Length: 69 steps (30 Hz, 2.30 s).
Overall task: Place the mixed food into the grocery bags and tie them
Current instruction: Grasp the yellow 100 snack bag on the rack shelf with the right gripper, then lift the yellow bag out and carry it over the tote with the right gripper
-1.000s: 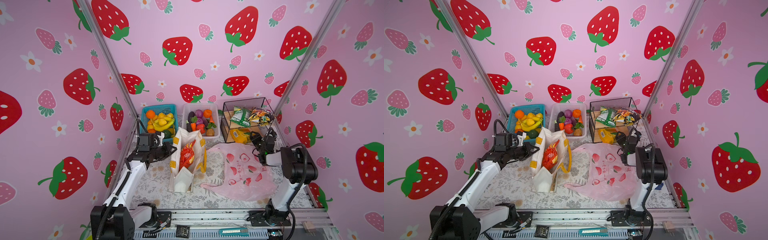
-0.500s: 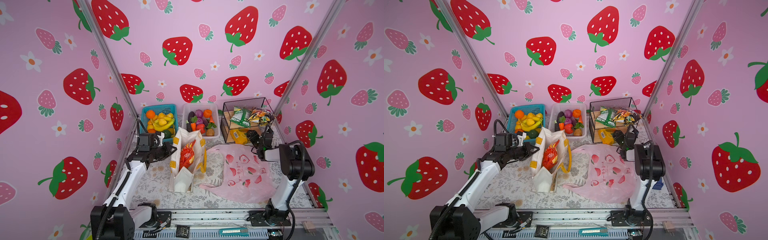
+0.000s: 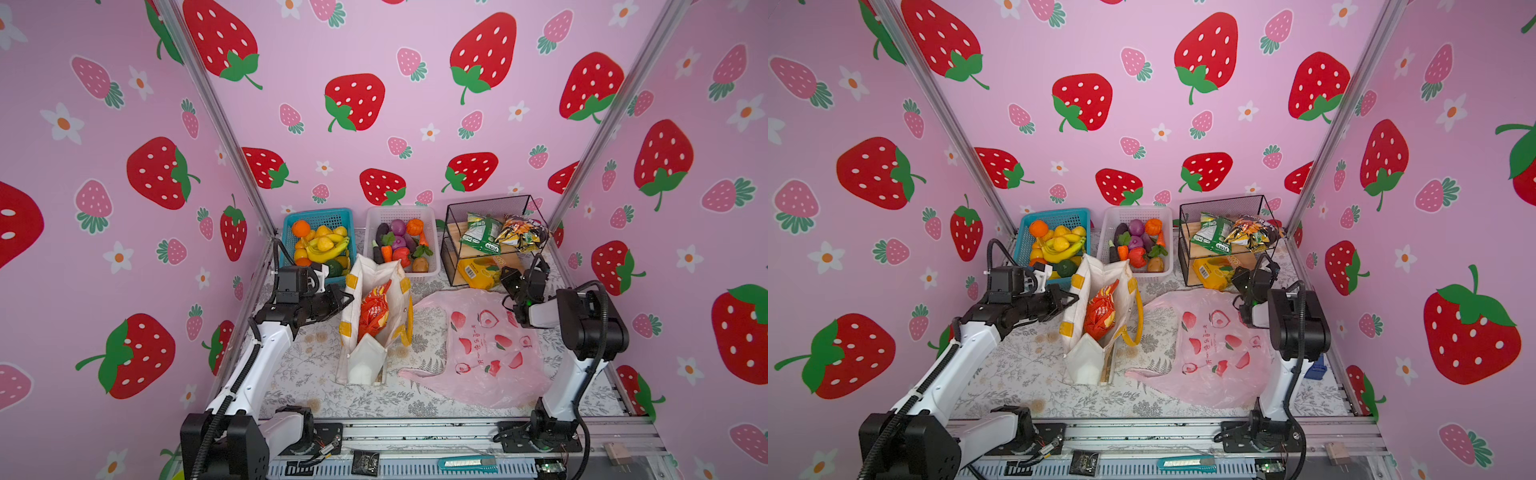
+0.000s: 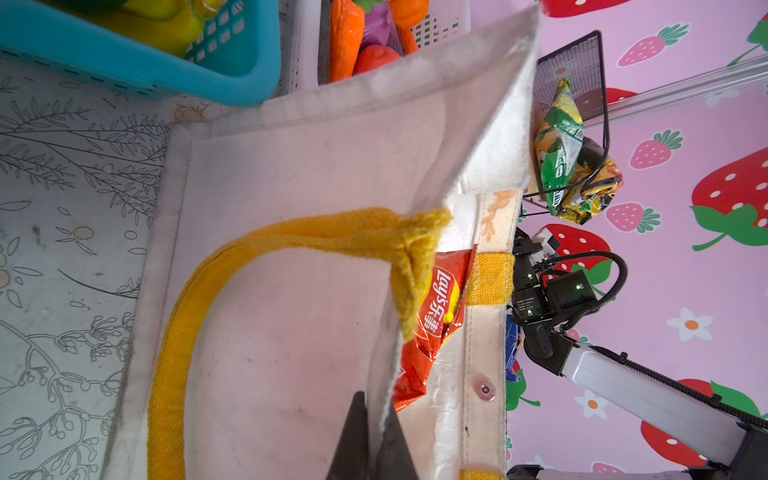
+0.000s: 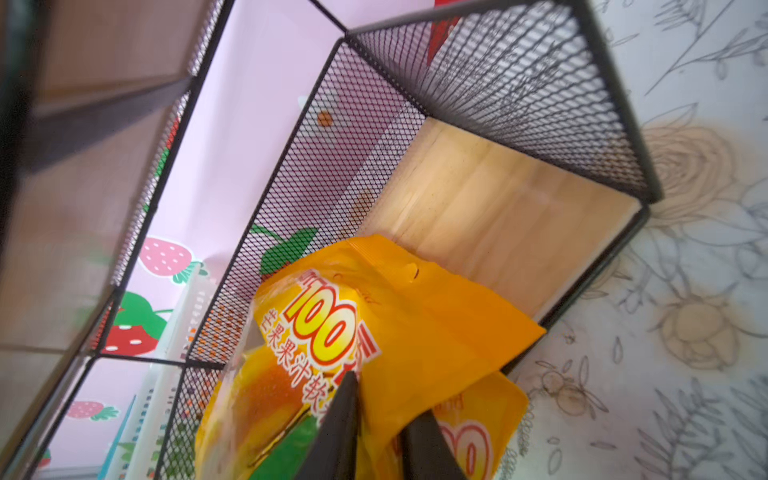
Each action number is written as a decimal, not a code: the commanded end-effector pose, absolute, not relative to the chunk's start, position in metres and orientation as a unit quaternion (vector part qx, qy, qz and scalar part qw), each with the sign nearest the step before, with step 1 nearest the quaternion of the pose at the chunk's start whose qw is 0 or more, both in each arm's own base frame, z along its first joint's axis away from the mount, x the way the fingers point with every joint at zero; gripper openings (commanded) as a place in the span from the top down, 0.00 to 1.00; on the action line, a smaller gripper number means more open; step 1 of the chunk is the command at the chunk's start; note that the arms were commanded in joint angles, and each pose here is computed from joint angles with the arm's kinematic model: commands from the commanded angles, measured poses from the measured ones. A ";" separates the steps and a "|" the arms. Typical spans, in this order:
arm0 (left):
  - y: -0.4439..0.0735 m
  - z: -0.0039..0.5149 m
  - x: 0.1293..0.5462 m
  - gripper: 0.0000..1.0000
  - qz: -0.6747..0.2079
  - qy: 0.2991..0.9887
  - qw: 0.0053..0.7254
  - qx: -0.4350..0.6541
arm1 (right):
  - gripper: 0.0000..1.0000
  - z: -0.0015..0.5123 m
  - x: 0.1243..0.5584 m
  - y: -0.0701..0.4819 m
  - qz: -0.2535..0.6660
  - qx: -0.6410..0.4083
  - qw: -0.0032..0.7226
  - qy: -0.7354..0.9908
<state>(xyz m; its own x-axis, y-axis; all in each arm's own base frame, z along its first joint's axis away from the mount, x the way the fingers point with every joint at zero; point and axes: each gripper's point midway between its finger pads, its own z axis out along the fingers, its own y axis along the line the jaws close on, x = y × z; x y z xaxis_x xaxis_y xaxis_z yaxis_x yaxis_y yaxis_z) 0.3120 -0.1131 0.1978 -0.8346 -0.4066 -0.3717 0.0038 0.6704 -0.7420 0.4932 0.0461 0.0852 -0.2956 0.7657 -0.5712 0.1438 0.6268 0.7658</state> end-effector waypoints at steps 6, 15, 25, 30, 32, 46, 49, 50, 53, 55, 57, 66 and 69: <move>-0.116 0.202 0.308 1.00 -0.400 0.871 0.266 -0.104 | 0.99 0.135 0.491 0.046 0.360 0.322 0.543 0.687; -0.116 0.202 0.308 1.00 -0.401 0.871 0.265 -0.104 | 1.00 0.163 0.485 0.044 0.425 0.337 0.547 0.638; -0.116 0.204 0.308 1.00 -0.401 0.870 0.267 -0.102 | 1.00 0.198 0.473 0.033 0.483 0.344 0.558 0.581; -0.116 0.204 0.307 1.00 -0.401 0.870 0.267 -0.102 | 1.00 0.216 0.465 0.027 0.485 0.336 0.569 0.573; -0.116 0.204 0.308 1.00 -0.401 0.870 0.267 -0.102 | 1.00 0.221 0.462 0.023 0.486 0.336 0.571 0.569; -0.117 0.205 0.308 1.00 -0.404 0.869 0.268 -0.102 | 1.00 0.250 0.431 0.027 0.487 0.315 0.570 0.583; -0.117 0.205 0.307 1.00 -0.405 0.868 0.268 -0.102 | 1.00 0.263 0.419 0.029 0.483 0.302 0.576 0.586; -0.117 0.206 0.307 1.00 -0.406 0.868 0.268 -0.101 | 1.00 0.269 0.416 0.030 0.484 0.294 0.579 0.587; -0.117 0.205 0.308 1.00 -0.407 0.868 0.267 -0.102 | 1.00 0.287 0.409 0.038 0.490 0.266 0.580 0.594; -0.118 0.206 0.307 1.00 -0.408 0.867 0.266 -0.101 | 1.00 0.299 0.402 0.044 0.493 0.248 0.581 0.599; -0.118 0.206 0.307 1.00 -0.409 0.867 0.267 -0.100 | 1.00 0.311 0.395 0.052 0.493 0.225 0.583 0.606; -0.118 0.207 0.308 1.00 -0.410 0.866 0.267 -0.103 | 1.00 0.355 0.368 0.132 0.506 0.089 0.561 0.649; -0.118 0.207 0.309 1.00 -0.409 0.867 0.267 -0.103 | 1.00 0.369 0.360 0.166 0.520 0.043 0.550 0.652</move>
